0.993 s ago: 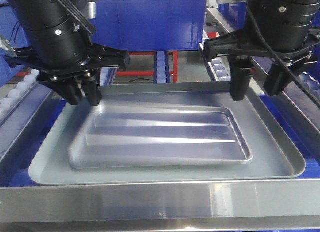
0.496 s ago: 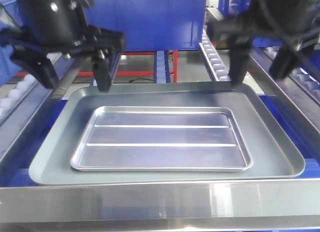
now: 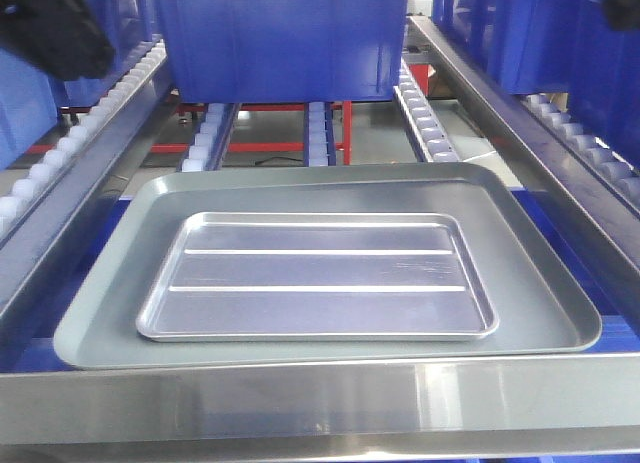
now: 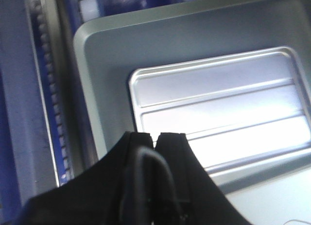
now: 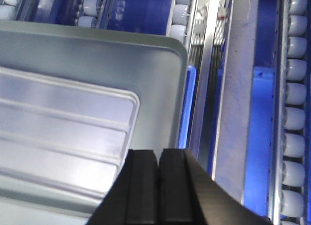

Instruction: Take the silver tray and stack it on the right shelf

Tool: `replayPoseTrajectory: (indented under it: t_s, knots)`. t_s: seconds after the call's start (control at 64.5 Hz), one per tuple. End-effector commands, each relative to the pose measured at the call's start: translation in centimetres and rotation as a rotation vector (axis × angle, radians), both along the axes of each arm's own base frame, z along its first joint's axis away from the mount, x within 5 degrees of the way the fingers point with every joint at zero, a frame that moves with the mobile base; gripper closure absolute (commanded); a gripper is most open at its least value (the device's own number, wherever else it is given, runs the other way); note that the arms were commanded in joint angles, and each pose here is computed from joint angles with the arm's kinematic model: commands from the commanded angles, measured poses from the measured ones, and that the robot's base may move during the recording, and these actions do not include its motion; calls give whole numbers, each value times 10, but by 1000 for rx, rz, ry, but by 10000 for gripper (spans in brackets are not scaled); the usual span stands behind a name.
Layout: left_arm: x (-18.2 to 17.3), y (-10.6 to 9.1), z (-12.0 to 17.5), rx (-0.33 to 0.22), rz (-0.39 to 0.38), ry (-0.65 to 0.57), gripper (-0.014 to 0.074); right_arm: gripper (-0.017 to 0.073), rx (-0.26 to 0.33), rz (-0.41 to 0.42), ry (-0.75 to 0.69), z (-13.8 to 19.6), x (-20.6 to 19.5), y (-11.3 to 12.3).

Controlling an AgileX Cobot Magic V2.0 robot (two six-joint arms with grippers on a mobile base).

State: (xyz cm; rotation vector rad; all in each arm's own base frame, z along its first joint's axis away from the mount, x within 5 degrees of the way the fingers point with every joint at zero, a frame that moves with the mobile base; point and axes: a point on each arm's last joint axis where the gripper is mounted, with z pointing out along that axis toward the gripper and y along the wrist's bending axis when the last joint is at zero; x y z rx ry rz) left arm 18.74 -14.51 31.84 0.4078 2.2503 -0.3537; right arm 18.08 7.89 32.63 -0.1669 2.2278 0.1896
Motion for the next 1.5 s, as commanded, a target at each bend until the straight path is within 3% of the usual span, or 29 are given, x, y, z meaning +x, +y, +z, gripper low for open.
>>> replayPoseTrajectory:
  t_s: [0.0,0.202,0.372,0.729,0.993,1.101,1.303,1.489]
  knots:
    - [-20,7,7,-105,-85,-159,692,503,16,61,-180,5,-17,-9]
    - [-56,24,-25,-179,-216,-296,694,503,58,161,-357,-28,-57,-23]
    - [-67,29,-41,-229,-254,-330,694,503,87,184,-417,-43,-75,-30]
    - [-63,26,-47,-210,-255,-304,694,503,82,185,-416,-43,-75,-30]
    - [-53,16,-66,-146,-257,-218,694,503,82,185,-416,-43,-75,-30]
    - [-50,11,-68,-174,-265,-217,694,503,82,185,-416,-43,-75,-30]
    - [-50,12,-55,-150,-314,-380,694,503,82,185,-416,-43,-75,-30]
    - [-77,45,-42,-193,-283,-531,694,503,82,185,-416,-43,-75,-30]
